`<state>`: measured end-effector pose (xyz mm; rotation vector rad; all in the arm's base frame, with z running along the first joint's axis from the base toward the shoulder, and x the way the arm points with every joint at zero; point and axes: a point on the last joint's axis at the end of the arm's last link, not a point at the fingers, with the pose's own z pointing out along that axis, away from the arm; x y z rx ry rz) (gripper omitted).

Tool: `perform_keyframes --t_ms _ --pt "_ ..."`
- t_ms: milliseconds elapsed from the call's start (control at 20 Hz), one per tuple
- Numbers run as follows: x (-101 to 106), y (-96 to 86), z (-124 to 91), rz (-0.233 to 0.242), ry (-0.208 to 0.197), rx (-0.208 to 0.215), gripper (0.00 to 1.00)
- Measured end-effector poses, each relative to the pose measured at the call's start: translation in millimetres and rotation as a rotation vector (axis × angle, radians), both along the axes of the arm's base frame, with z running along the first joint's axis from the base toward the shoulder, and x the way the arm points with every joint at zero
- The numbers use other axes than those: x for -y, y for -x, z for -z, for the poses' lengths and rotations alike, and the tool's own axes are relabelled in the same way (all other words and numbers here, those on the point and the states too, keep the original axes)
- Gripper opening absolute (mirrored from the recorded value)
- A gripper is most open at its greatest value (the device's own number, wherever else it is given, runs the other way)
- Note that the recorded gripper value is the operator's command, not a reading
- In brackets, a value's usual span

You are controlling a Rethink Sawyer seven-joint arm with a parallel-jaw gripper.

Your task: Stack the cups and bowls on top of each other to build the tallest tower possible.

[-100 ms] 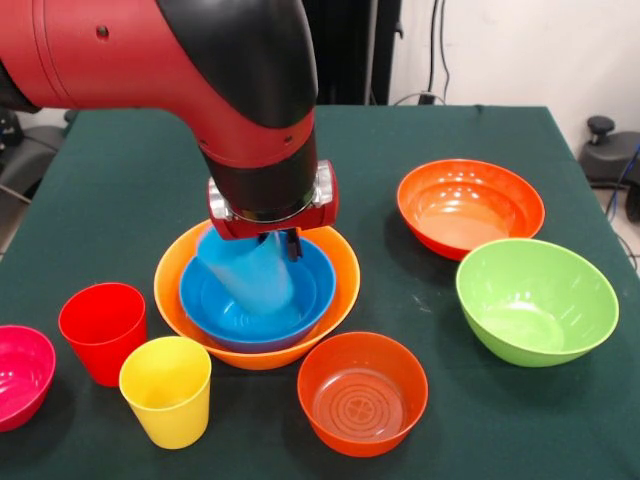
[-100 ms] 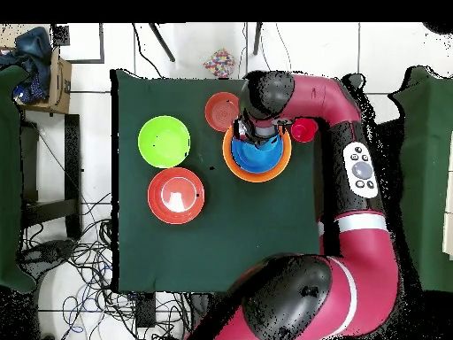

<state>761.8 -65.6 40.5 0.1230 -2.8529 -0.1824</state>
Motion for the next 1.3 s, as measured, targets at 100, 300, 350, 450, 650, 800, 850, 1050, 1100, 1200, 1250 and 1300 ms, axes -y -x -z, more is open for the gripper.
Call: perform_keyframes --t_ms 100,300,350,450,650,800,850,1050,1100,1200,1250,1300 --pt "-0.3 0.5 1.5 0.0 -0.001 -0.002 1.0" --pt "-1.2 0.5 1.9 0.003 -0.007 -0.003 1.0" --pt "-1.2 0.5 1.8 0.003 -0.007 -0.003 1.0" --pt "-1.3 0.4 1.7 0.004 -0.008 -0.003 1.0" --pt "-1.3 0.4 1.7 0.004 -0.008 -0.003 1.0" --pt "-1.4 0.4 1.7 0.004 -0.008 -0.003 1.0" --pt "-1.5 0.3 1.5 0.005 -0.01 -0.003 1.0" --pt "-1.7 0.1 1.3 0.005 -0.011 -0.003 1.0" --pt "-1.7 0.1 1.3 0.005 -0.011 -0.003 1.0" --pt "-1.7 0.2 1.2 0.005 -0.011 -0.003 1.0" --pt "-1.5 -0.1 0.6 0.007 -0.012 -0.002 1.0" --pt "-1.5 -0.4 0.0 0.008 -0.014 -0.002 1.0"
